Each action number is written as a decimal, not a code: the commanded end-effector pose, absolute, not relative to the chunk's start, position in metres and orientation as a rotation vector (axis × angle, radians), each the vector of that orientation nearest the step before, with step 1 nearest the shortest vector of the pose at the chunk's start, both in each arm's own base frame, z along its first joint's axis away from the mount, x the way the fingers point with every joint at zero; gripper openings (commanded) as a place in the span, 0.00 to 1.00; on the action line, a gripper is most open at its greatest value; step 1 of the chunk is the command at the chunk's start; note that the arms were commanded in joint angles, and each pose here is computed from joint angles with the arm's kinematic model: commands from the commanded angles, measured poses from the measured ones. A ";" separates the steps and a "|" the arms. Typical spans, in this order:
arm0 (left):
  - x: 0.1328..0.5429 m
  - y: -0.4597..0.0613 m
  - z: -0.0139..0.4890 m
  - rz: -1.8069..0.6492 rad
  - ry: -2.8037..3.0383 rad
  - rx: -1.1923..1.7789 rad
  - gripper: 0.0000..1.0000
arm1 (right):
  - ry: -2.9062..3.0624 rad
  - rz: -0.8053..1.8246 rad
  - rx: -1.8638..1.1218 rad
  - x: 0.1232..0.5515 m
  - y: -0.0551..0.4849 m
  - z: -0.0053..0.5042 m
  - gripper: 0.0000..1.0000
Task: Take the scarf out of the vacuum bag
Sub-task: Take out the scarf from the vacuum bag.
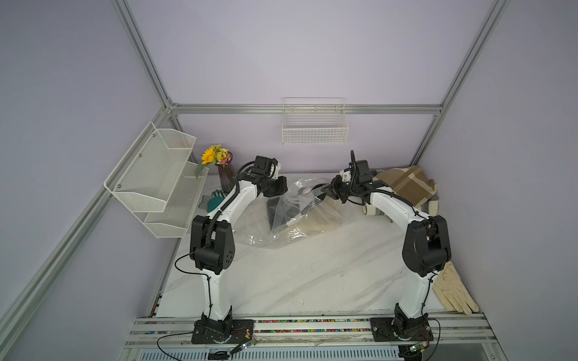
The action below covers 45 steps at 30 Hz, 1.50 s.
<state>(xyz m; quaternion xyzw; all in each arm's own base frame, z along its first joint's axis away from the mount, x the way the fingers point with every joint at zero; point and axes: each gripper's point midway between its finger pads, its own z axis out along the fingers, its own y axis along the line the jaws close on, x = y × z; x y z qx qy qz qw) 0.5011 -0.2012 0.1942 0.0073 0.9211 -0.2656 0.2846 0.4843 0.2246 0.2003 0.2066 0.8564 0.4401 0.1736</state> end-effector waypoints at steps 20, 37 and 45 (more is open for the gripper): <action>0.510 -0.187 0.222 -0.642 2.394 0.011 0.00 | 2.304 1.258 0.394 0.470 0.177 0.260 0.00; 0.515 -0.181 0.219 -0.622 2.408 -0.021 0.00 | 2.167 1.337 0.290 0.473 0.148 0.297 0.00; 0.518 -0.174 0.220 -0.602 2.409 -0.046 0.00 | 2.124 1.319 0.275 0.465 0.125 0.312 0.00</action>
